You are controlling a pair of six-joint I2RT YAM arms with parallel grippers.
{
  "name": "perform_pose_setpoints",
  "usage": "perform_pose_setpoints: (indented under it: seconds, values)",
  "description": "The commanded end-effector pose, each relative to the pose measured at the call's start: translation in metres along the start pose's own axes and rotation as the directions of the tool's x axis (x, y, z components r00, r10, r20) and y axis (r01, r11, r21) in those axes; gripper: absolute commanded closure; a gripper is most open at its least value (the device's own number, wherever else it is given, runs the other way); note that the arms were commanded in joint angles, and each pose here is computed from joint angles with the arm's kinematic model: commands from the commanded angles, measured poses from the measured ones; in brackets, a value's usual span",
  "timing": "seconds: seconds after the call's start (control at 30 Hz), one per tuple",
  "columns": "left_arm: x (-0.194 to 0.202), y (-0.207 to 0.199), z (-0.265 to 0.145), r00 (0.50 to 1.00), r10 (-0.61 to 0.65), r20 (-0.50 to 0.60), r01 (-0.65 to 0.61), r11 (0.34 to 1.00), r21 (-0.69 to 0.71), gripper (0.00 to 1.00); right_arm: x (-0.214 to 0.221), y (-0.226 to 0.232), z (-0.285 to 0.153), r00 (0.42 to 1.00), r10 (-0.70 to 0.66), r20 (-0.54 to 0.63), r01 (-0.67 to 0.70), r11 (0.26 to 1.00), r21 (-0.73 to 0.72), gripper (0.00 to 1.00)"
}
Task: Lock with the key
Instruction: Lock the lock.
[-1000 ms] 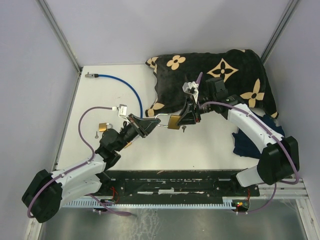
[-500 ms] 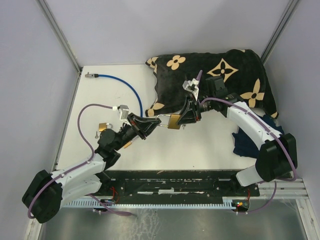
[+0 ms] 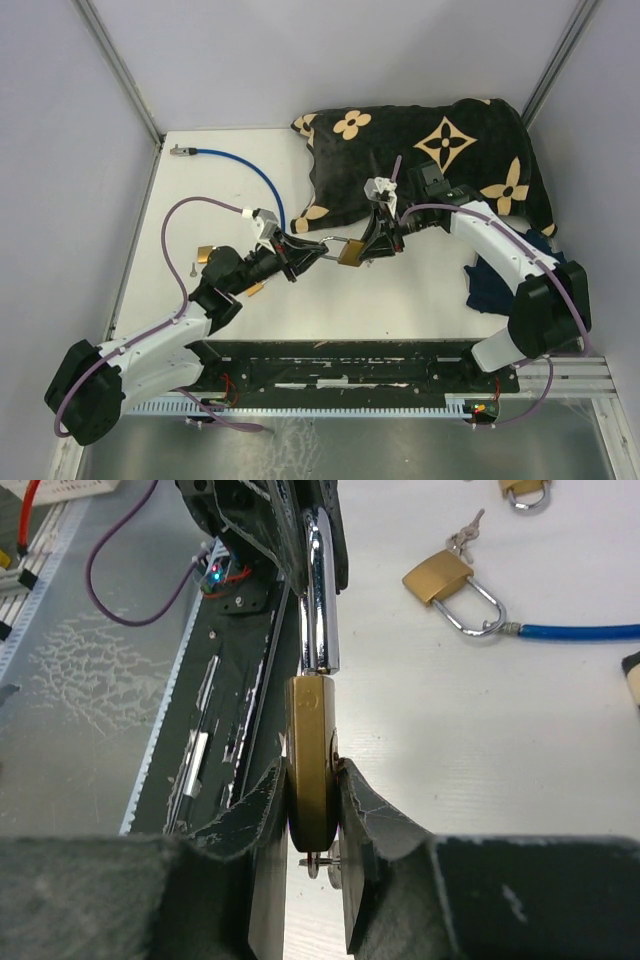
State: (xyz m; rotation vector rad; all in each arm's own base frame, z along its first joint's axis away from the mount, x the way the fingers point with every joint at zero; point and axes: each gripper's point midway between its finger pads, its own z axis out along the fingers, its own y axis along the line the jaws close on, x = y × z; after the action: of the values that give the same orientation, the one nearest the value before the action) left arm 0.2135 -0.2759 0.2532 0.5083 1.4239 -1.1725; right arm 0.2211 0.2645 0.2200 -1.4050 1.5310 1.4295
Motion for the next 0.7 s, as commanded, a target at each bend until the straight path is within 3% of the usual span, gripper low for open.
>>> perform_pose_setpoints:
  seconds: [0.0, 0.5, 0.67]
  values:
    - [-0.018, -0.031, 0.005, 0.994, 0.109, 0.011, -0.109, 0.984, 0.138, 0.97, -0.004, -0.003, 0.001, 0.986, -0.165, -0.041, 0.164, 0.986, -0.022, 0.86]
    - [-0.009, -0.019, 0.003, 0.973, 0.213, -0.093, -0.203, 0.974, 0.104, 0.97, 0.022, -0.015, 0.008, 0.977, -0.177, -0.122, 0.175, 0.984, -0.031, 0.81]
    - [-0.005, -0.013, 0.002, 0.962, 0.240, -0.130, -0.230, 0.969, 0.086, 0.97, 0.028, -0.017, 0.011, 0.975, -0.176, -0.135, 0.173, 0.984, -0.038, 0.71]
